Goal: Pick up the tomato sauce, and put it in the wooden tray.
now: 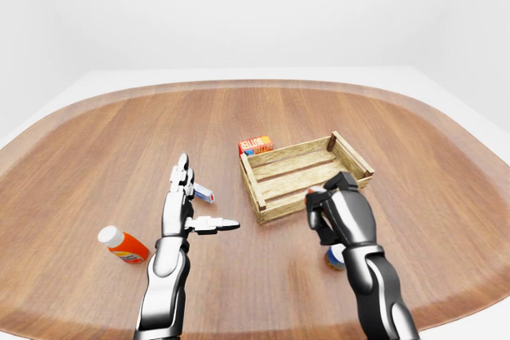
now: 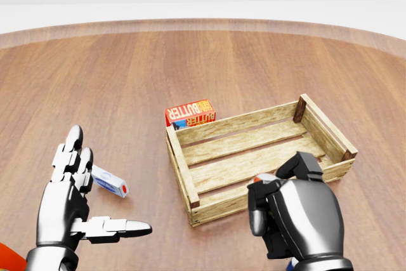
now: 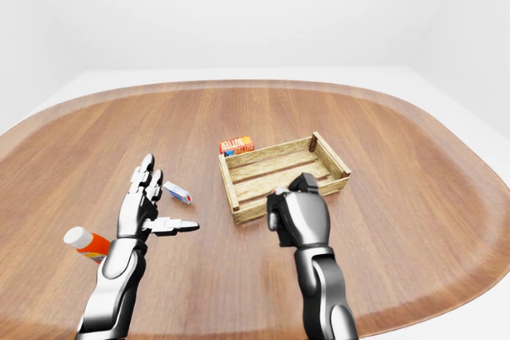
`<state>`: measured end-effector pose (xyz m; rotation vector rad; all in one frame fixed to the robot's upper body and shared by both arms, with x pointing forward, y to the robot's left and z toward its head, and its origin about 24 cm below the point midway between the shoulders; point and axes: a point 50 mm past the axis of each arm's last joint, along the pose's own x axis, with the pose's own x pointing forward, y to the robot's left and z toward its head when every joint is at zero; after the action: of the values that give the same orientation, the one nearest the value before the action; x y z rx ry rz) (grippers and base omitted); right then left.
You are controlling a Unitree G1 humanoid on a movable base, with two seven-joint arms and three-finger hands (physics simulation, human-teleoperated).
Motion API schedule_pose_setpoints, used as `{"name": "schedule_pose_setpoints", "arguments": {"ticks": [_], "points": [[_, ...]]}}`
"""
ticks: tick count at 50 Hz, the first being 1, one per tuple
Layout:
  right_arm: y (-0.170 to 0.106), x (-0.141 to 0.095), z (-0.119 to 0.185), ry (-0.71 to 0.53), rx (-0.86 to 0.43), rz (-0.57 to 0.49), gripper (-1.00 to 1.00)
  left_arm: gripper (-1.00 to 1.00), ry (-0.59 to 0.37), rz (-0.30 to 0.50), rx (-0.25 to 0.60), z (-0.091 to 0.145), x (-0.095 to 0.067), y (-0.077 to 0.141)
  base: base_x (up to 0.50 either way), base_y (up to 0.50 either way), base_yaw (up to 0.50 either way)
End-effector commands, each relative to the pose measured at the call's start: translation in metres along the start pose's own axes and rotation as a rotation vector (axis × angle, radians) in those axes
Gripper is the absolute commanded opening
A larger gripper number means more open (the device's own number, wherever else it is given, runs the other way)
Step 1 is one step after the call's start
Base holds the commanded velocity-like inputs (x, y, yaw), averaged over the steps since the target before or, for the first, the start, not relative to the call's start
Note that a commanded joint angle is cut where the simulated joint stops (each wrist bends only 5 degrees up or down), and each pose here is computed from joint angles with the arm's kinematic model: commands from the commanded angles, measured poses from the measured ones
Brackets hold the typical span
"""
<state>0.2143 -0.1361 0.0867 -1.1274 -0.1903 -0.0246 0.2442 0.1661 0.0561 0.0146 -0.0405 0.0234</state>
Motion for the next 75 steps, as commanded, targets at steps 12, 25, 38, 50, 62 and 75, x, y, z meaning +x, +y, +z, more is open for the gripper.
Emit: {"name": "schedule_pose_setpoints", "arguments": {"ticks": [12,25,38,50,62,75], "points": [[-0.050,0.004,0.010,-0.022,-0.010,-0.206,-1.00,1.00,-0.003,0.004,0.001,0.001,-0.001,0.001,0.00,0.00,0.00],[-0.067,0.057,0.018,-0.094,0.005,-0.200,-1.00,1.00,-0.004,0.003,-0.001,0.002,-0.001,0.001,0.00,0.00,0.00],[-0.062,0.120,0.026,-0.144,0.038,-0.135,-1.00,1.00,-0.002,0.002,-0.001,0.001,-0.001,0.001,0.00,0.00,0.00],[-0.042,0.184,0.026,-0.152,0.024,-0.036,-1.00,1.00,-0.003,0.002,-0.002,0.002,-0.001,0.001,0.00,0.00,0.00],[-0.010,0.206,0.005,0.033,-0.073,0.133,-1.00,1.00,-0.001,0.002,-0.003,0.001,0.000,0.001,0.00,0.00,0.00],[0.014,0.197,0.001,0.056,-0.122,0.316,-1.00,1.00,-0.001,0.004,-0.005,0.001,0.000,0.002,0.00,0.00,0.00]]}}
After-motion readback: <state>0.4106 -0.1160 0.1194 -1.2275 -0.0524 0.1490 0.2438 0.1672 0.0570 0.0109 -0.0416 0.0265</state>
